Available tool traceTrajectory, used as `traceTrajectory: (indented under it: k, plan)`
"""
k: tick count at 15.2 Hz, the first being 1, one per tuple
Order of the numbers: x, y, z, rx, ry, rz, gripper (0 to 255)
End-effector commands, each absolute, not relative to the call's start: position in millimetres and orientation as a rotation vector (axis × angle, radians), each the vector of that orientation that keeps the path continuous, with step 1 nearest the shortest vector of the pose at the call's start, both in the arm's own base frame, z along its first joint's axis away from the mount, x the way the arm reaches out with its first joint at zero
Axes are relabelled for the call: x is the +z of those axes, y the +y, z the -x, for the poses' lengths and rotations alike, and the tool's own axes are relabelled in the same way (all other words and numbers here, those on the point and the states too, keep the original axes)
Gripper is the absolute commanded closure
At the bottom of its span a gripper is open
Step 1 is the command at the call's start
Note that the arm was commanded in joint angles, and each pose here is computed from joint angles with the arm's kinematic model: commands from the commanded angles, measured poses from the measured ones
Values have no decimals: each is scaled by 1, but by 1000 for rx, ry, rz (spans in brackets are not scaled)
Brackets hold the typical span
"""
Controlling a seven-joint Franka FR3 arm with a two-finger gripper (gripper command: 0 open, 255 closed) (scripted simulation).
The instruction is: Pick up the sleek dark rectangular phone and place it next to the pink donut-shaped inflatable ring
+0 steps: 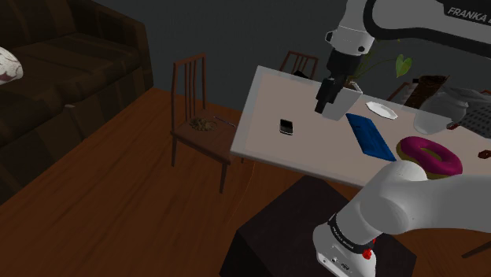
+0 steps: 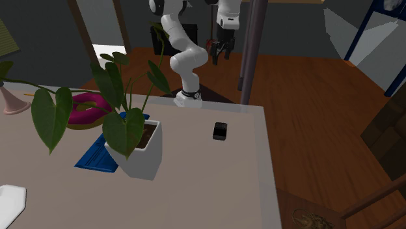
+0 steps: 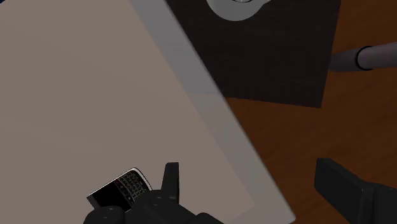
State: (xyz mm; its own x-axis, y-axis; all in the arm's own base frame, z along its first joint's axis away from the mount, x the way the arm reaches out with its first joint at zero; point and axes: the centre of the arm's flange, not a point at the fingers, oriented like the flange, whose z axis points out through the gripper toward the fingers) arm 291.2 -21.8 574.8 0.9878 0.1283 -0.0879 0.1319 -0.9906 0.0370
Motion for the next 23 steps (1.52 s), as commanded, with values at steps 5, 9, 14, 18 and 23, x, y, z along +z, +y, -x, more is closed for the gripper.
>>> traceTrajectory:
  k: [5, 9, 14, 18, 23]
  plan:
    - [540, -42, -325, -113, -31, -3115, 0]
    - [505, -67, -356, -92, -266, -3123, 0]
    - [461, -104, -390, -65, -562, -3107, 0]
    - [426, -137, -412, -43, -799, -3074, 0]
    - [383, -182, -434, -15, -1092, -3007, 0]
